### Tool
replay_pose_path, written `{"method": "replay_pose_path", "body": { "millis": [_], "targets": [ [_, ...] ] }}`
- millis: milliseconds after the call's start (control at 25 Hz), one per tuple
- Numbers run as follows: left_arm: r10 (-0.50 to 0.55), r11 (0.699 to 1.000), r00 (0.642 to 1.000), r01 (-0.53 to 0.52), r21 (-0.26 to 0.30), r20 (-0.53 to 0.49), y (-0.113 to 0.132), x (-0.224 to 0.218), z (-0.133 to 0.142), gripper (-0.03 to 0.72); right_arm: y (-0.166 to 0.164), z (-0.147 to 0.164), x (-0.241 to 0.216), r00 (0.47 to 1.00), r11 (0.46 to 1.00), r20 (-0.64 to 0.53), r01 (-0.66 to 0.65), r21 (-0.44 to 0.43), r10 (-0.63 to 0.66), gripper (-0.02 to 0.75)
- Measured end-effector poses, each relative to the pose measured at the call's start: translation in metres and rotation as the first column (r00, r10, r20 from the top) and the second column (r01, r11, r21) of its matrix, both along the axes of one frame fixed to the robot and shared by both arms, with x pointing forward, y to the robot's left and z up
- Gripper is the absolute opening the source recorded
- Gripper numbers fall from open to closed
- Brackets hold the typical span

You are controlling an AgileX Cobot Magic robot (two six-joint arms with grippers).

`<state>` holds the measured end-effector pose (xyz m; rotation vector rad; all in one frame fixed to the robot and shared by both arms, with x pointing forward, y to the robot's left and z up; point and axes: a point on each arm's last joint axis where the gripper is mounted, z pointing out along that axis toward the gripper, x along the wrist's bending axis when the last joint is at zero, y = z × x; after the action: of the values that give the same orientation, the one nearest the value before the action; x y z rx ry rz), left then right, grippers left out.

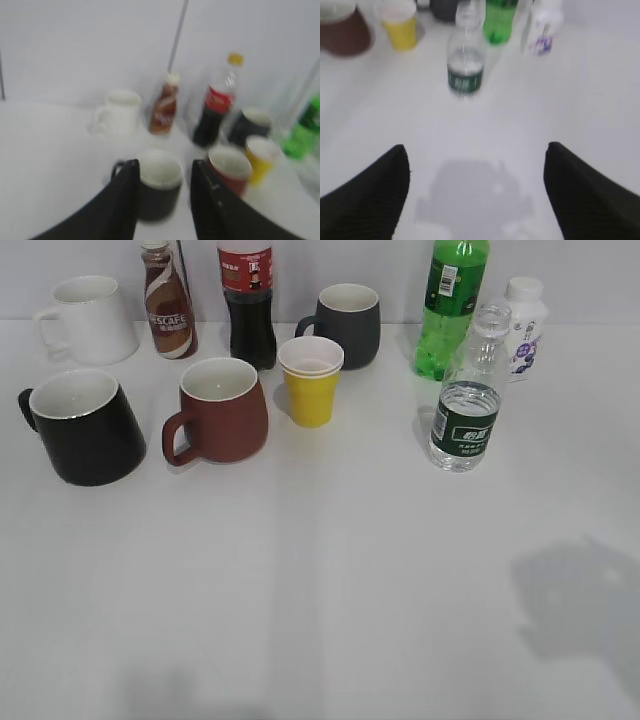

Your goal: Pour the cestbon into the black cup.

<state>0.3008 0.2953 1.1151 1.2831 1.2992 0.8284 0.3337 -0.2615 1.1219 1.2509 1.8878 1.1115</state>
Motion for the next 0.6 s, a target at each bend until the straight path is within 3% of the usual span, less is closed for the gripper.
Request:
{"method": "replay_pose_path", "body": {
  "millis": [120, 320, 440, 600],
  "targets": [
    [-0.106, 0.992, 0.983, 0.114, 0.045, -0.149, 0.004, -0.018, 0.002, 0.267, -0.013, -0.006, -0.031, 0.996, 1.000, -0.089, -0.005, -0.022, 0.003, 0.628],
    [-0.154, 0.968, 0.867, 0.229, 0.105, -0.473, 0.005, -0.034, -0.026, 0.295, -0.028, -0.019, -0.076, 0.985, 0.999, -0.169, -0.033, -0.011, 0.030, 0.621],
    [-0.160, 0.948, 0.833, 0.279, 0.153, -0.529, 0.004, -0.036, -0.038, 0.309, -0.035, -0.034, -0.091, 0.986, 0.999, -0.165, -0.038, -0.018, 0.034, 0.617],
    [-0.194, 0.936, 0.854, 0.308, 0.170, -0.483, 0.008, -0.042, -0.042, 0.314, -0.040, -0.059, -0.102, 0.989, 0.999, -0.146, -0.043, -0.018, 0.040, 0.609]
  ]
}}
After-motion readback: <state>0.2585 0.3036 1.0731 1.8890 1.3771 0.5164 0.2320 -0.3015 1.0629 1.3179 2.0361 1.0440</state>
